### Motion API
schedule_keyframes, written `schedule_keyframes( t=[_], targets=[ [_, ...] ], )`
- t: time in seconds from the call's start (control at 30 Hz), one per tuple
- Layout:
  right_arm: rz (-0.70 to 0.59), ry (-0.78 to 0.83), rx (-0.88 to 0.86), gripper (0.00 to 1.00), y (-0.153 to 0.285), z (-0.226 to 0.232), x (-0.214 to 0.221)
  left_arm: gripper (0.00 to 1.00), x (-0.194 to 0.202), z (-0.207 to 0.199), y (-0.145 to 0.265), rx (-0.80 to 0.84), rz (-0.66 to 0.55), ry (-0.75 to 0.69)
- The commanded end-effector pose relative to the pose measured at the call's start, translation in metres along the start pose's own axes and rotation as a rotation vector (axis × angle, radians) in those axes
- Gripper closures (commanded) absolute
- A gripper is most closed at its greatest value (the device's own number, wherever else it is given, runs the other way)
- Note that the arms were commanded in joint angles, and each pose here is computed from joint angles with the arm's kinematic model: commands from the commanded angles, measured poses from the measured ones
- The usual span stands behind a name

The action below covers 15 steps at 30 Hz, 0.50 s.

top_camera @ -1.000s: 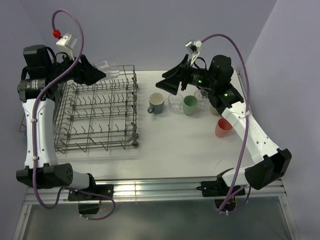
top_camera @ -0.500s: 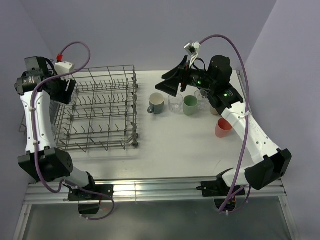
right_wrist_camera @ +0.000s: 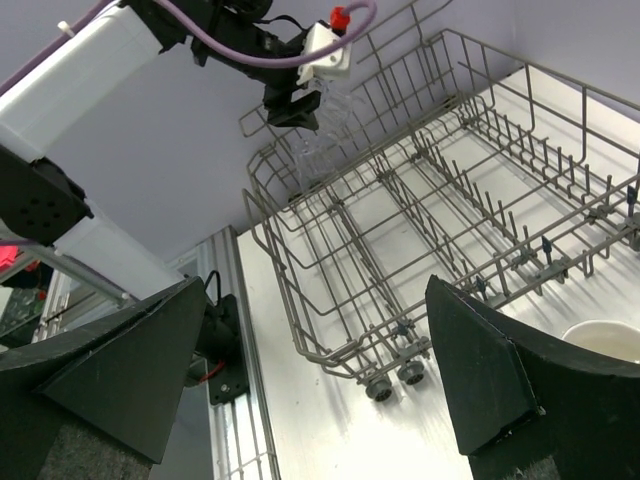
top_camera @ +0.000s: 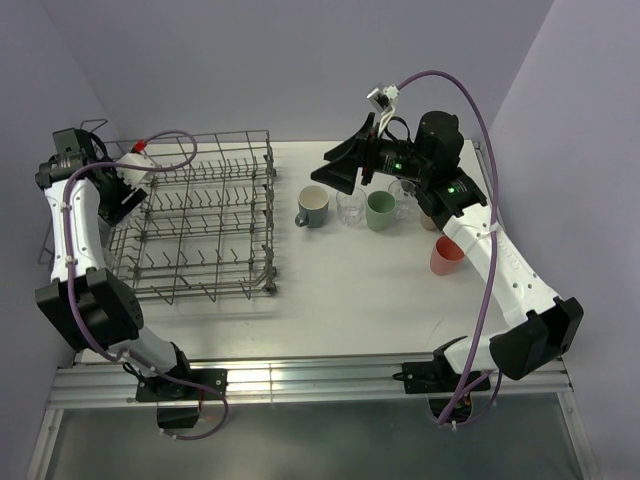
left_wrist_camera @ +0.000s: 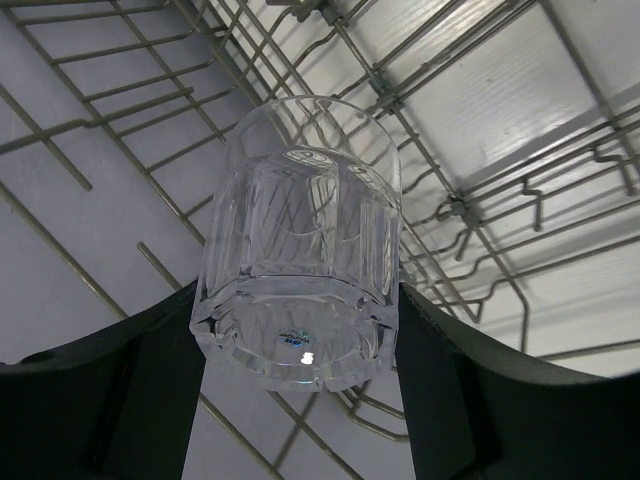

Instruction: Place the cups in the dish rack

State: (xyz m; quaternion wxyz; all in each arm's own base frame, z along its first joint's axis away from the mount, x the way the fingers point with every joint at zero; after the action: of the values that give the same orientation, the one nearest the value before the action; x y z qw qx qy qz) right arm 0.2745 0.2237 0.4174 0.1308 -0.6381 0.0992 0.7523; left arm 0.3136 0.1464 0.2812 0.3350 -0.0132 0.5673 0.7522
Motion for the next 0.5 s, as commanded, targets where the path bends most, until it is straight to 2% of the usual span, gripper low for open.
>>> schedule_keyframes(
  t=[0.0,0.47],
  targets=[
    [-0.007,0.026,-0.01,0.01,0.0,0.001,-0.004,1.0,-0.001,0.022,-0.01,-0.051,-0.008,-0.118],
    [0.0,0.016,-0.003,0.01,-0.003,-0.003,-0.001,1.0,0.013,0.051,-0.057,-0.054,0.027,-0.169]
  ],
)
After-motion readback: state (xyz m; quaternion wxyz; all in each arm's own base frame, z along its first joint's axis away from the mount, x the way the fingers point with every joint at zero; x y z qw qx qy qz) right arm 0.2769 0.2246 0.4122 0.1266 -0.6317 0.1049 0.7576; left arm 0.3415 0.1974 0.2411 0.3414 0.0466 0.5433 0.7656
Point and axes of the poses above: each gripper's point midway between its finger pads, its own y axis back along the fingers, its own z axis along the line the jaws close on, x = y × z, the point moved 6 cm from there along y, back along the fingers, and after that the axes turned 14 degrees about y, right-handed, at the moved point
